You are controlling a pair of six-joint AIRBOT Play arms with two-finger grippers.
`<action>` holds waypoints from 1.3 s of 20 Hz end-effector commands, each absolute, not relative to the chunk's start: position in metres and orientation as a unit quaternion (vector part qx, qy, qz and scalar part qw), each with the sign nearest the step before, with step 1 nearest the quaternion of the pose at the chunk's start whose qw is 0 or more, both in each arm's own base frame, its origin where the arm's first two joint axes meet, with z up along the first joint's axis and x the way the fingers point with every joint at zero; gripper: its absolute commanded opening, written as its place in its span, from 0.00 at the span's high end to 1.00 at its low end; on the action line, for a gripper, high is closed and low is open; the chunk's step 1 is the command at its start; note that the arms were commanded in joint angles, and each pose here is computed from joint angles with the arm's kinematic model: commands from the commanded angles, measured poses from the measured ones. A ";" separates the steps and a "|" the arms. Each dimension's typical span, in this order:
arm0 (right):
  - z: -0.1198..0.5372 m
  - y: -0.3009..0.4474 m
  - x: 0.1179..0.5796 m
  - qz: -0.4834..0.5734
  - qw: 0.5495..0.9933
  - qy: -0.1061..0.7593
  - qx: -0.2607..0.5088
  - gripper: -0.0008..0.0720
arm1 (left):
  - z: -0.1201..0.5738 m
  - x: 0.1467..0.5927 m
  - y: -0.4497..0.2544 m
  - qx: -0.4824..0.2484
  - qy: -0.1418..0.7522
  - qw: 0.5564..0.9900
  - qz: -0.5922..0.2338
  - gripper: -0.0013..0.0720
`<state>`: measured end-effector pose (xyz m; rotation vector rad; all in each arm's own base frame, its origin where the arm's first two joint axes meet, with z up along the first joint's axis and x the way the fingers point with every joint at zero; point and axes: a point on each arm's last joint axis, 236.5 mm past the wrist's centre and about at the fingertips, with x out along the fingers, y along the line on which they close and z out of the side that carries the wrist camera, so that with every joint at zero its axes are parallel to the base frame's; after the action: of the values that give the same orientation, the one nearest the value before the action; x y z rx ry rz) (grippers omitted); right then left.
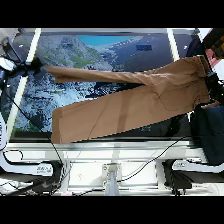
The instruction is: Fold the clothes and pants, and hang the long-sleeved shirts on hangers.
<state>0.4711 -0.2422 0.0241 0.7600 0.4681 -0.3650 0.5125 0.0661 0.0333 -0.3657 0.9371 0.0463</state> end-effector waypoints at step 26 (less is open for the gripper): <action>0.007 -0.218 0.462 -0.133 0.890 0.290 0.326 0.94 | -0.062 0.370 0.081 -0.098 0.744 0.661 0.005 0.30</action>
<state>0.4620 -0.2192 0.0066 0.6771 0.6000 -0.2785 0.3381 0.0702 -0.0756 -0.2572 1.8095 0.0032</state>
